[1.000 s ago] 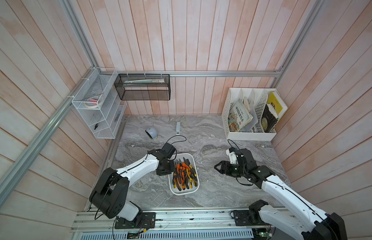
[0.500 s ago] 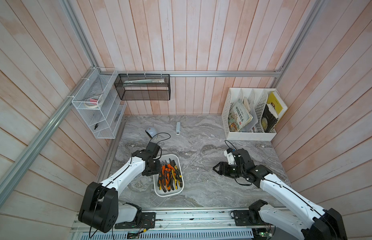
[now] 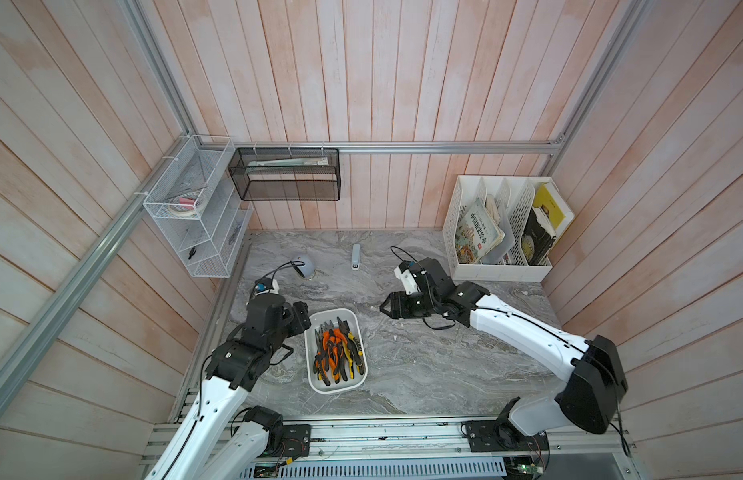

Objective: Take the pliers out of the storage box
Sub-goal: Move the storage box to the center of the board, then pick up the pliers from the storage box.

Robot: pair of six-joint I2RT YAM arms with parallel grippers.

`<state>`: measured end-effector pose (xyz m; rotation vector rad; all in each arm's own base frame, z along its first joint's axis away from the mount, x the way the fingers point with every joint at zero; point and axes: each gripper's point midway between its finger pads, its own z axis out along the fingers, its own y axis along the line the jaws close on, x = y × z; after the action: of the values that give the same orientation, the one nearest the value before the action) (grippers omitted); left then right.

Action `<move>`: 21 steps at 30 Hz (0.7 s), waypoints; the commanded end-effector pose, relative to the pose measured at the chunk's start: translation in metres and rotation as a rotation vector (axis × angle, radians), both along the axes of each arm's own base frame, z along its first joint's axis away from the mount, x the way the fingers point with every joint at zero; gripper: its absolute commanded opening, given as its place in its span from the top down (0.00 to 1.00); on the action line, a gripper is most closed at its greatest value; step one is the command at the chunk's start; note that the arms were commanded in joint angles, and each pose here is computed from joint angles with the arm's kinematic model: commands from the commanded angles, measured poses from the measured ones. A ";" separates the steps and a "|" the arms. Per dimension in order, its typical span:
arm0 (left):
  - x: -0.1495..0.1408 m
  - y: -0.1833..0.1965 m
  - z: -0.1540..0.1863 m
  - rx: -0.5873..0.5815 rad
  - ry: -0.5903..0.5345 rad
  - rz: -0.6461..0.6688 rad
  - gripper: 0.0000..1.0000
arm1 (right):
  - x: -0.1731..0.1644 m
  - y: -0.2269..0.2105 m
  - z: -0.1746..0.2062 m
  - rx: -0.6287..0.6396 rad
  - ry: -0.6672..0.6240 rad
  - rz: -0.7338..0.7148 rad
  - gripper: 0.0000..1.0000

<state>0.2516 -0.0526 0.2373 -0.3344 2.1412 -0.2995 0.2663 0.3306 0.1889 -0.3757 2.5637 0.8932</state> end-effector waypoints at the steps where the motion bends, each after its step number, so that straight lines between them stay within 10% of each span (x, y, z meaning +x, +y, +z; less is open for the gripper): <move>1: -0.014 0.030 0.016 -0.012 -0.129 0.145 0.07 | -0.017 0.032 -0.008 -0.052 0.009 0.128 0.39; 9: -0.052 0.065 0.047 -0.115 -0.378 0.294 0.00 | -0.040 0.095 -0.035 -0.121 0.067 0.292 0.43; 21: -0.053 0.060 0.048 -0.129 -0.386 0.269 0.00 | -0.046 0.107 -0.074 -0.200 0.152 0.304 0.45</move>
<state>0.1963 0.0071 0.2860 -0.5742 1.6845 -0.3216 0.2291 0.4383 0.1300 -0.7707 2.7334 0.8247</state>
